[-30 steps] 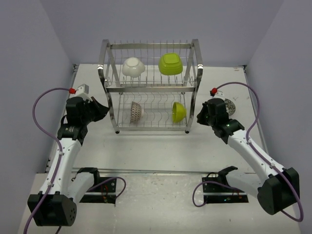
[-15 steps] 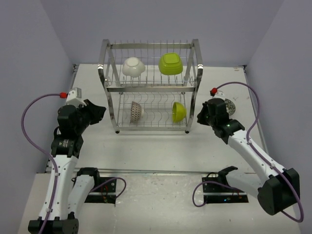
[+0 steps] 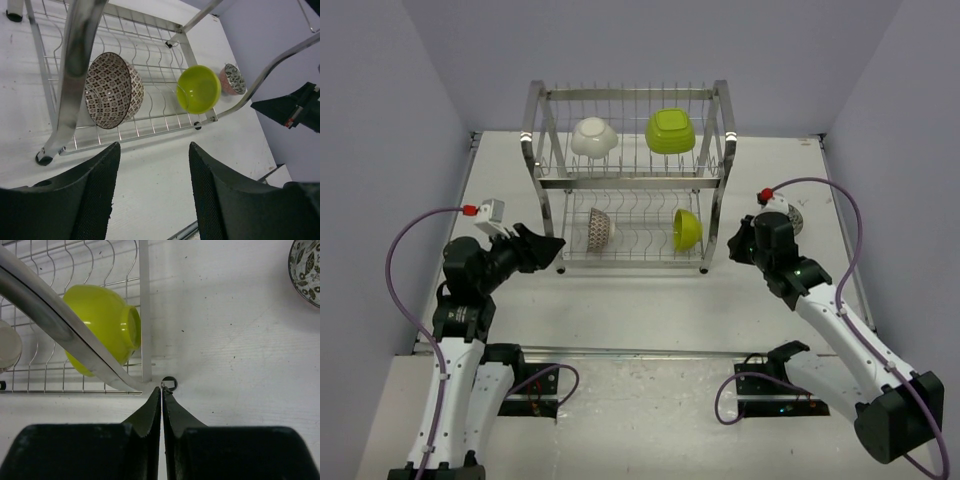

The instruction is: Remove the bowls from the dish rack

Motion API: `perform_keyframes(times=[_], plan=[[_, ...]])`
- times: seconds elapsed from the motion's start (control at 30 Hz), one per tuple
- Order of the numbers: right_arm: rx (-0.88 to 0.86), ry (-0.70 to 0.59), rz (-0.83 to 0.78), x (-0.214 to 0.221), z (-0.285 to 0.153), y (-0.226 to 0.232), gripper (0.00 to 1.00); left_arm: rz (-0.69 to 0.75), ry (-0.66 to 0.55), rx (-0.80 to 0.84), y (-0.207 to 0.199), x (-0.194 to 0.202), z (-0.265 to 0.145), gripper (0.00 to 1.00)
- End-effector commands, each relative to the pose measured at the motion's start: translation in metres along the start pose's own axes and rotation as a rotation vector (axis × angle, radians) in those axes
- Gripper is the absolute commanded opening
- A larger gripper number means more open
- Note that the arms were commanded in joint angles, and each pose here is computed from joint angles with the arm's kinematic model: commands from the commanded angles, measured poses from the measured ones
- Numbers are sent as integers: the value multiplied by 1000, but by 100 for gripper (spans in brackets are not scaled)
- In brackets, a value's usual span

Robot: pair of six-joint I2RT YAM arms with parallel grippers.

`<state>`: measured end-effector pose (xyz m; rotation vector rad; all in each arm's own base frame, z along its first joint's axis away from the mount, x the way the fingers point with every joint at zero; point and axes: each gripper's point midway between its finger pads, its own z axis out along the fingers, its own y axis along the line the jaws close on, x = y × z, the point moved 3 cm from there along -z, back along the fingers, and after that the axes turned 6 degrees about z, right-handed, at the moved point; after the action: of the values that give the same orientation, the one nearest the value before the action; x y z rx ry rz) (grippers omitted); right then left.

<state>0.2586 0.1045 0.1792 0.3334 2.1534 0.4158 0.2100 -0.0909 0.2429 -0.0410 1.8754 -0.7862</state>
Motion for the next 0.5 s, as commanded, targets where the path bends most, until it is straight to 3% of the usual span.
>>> perform_keyframes(times=[0.0,0.47], plan=[[-46,10,-27,4,-3,4,3,35,-32,113,-17,-7,2,59],[-64,14,-62,5,4,6,4,94,-178,98,-13,-23,26,66]])
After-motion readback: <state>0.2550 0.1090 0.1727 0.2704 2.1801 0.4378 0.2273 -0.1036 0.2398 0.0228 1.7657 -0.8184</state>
